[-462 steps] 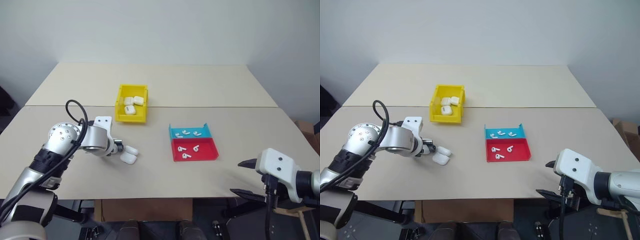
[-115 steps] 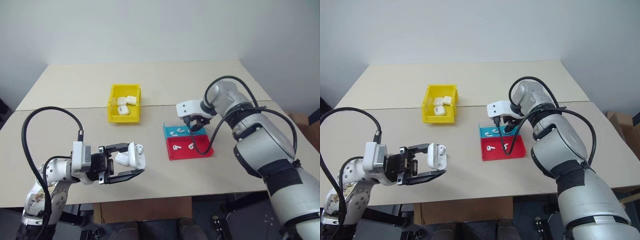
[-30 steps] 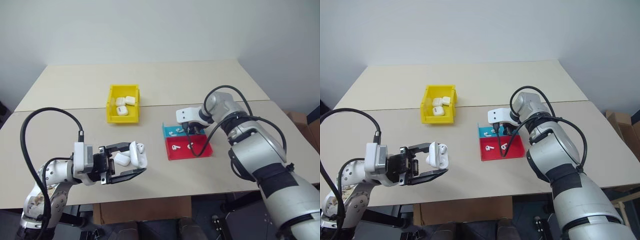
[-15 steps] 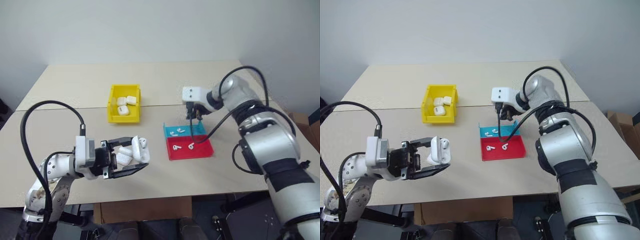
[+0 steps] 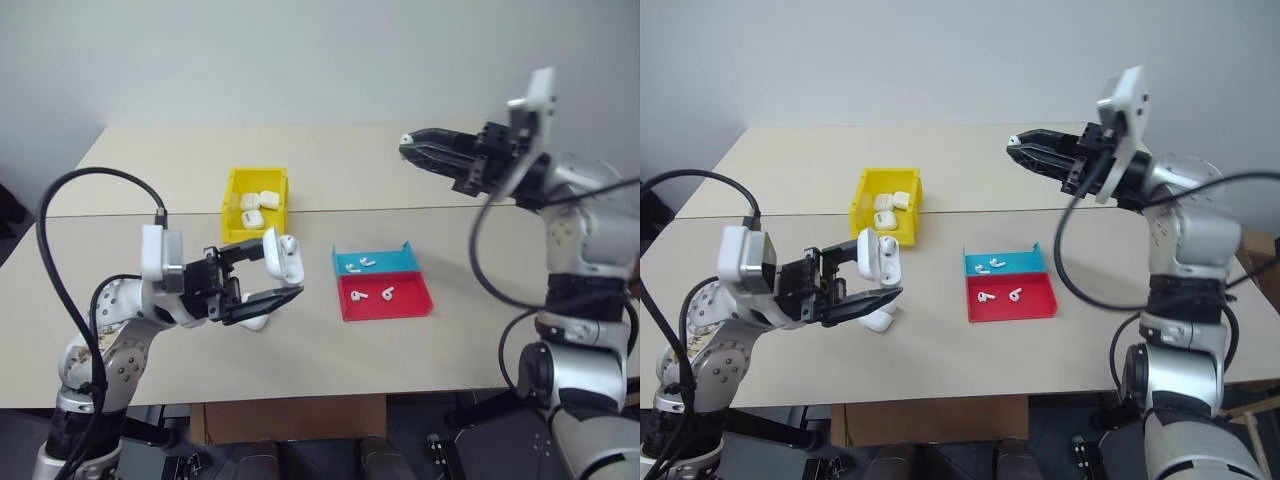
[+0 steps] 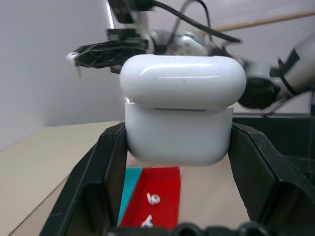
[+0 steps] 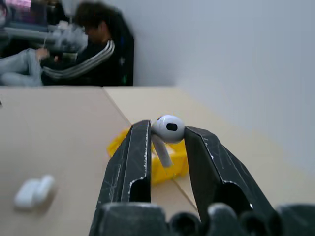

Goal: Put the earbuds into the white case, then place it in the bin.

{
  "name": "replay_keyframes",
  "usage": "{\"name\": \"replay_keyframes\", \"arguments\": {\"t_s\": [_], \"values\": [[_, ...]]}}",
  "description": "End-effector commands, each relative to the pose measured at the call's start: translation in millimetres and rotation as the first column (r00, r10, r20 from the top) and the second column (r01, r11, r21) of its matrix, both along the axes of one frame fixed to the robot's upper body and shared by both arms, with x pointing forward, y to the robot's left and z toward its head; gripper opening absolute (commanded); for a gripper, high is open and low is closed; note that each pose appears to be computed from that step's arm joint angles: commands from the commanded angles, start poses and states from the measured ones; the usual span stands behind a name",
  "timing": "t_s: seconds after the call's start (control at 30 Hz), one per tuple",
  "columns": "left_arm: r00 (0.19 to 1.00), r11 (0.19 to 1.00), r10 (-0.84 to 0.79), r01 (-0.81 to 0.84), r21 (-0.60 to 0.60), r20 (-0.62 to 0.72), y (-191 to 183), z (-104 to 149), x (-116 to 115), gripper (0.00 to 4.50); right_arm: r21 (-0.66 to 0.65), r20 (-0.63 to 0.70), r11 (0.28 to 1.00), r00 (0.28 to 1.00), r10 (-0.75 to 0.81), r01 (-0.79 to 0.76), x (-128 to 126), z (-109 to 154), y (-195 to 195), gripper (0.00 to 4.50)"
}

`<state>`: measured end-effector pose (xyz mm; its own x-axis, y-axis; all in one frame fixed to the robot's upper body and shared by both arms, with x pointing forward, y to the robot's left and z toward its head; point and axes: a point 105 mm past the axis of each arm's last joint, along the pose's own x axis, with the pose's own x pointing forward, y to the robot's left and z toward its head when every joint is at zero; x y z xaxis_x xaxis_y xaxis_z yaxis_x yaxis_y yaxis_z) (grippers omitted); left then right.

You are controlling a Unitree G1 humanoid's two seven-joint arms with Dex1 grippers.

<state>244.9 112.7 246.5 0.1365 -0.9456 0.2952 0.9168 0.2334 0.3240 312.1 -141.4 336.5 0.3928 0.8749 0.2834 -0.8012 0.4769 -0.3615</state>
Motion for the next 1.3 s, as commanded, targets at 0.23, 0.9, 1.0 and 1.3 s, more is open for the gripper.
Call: {"name": "replay_keyframes", "arguments": {"t_s": [0.23, 0.9, 1.0, 1.3], "values": [[0.994, 0.992, -0.111, 0.111, -0.056, 0.013, -23.7, 13.0, 3.5, 2.78, 0.088, -0.01, 0.996, 1.0, 0.025, -0.024, -69.9, 8.2, 13.4, 1.31], [0.978, 0.978, -0.206, 0.207, -0.039, 0.027, -42.1, 9.6, 27.1, 2.78, 0.09, -0.195, 0.983, 0.965, 0.173, -0.158, -86.7, -33.5, 65.4, 1.31], [0.977, 0.976, -0.213, 0.214, -0.04, 0.03, -42.6, 10.1, 26.4, 2.78, 0.086, -0.195, 0.982, 0.963, 0.183, -0.169, -86.3, -34.0, 68.2, 1.31], [0.981, 0.981, -0.188, 0.189, -0.041, 0.038, -41.6, 7.9, 27.6, 2.78, 0.08, -0.215, 0.974, 0.951, 0.223, -0.21, -89.2, -37.7, 71.6, 1.31]]}}
